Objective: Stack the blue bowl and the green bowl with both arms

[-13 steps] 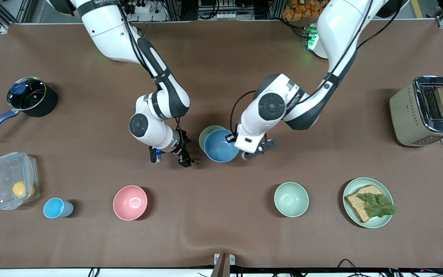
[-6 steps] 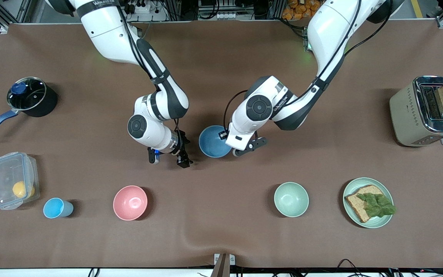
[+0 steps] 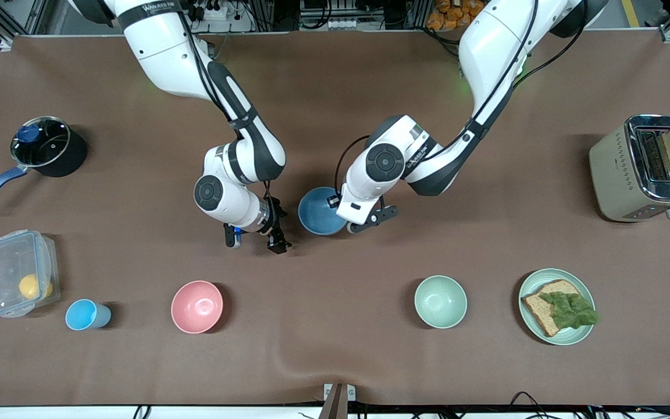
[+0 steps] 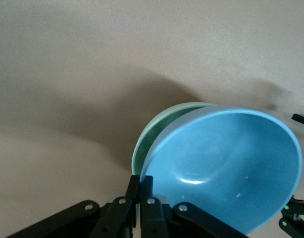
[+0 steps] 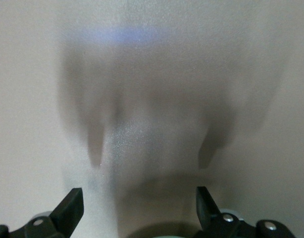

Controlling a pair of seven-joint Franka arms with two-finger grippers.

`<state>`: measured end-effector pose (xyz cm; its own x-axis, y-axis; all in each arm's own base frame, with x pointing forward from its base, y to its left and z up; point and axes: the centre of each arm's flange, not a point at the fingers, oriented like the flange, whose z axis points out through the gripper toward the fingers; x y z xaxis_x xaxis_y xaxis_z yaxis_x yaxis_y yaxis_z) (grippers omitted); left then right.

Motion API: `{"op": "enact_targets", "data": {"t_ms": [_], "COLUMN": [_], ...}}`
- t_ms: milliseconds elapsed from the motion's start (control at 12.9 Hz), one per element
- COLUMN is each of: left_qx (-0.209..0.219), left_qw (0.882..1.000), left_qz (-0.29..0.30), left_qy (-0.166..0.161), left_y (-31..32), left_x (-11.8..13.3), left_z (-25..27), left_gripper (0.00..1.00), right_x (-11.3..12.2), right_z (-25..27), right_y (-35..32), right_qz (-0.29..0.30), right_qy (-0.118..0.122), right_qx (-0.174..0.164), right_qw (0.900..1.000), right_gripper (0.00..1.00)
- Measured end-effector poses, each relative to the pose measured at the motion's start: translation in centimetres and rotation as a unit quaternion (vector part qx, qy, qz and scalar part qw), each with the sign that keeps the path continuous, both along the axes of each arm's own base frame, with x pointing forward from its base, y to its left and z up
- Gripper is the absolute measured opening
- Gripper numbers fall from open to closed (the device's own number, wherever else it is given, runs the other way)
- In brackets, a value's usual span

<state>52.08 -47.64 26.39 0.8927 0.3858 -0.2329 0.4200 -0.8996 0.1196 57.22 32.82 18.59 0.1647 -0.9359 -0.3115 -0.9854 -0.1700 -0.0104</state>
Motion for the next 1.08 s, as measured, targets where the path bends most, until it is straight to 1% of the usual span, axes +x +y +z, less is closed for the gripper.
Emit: {"op": "enact_targets", "data": {"t_ms": [465,542,619,697,929,1006,1084], "left_qx": [0.002,0.002,0.002,0.002,-0.003,-0.007,-0.01], "left_qw": [1.0,1.0,1.0,1.0,1.0,1.0,1.0], "left_qz": [0.0,0.001,0.001,0.002,0.006,0.008,0.011], "left_qy": [0.005,0.006,0.007,0.006,0.0,-0.004,-0.01], "left_y": [0.1,0.1,0.1,0.2,0.3,0.3,0.4], "left_x": [-0.2,-0.2,-0.2,-0.2,0.4,0.7,1.1], "left_z": [-1.2,-1.4,-1.5,-1.5,-1.0,-0.5,0.2], "left_gripper": [0.04,0.08,0.1,0.17,0.48,0.57,0.68], "right_x": [0.0,0.0,0.0,0.0,0.0,0.0,0.0], "right_z": [0.0,0.0,0.0,0.0,0.0,0.0,0.0], "right_y": [0.1,0.1,0.0,0.0,0.0,0.0,0.0], "right_qz": [0.001,0.001,0.001,0.001,0.001,0.001,0.001], "right_qy": [0.0,0.0,0.0,0.0,0.0,0.0,0.0], "right_qx": [0.0,0.0,0.0,0.0,0.0,0.0,0.0], "right_qw": [1.0,1.0,1.0,1.0,1.0,1.0,1.0], "right_gripper": [1.0,1.0,1.0,1.0,1.0,1.0,1.0]}}
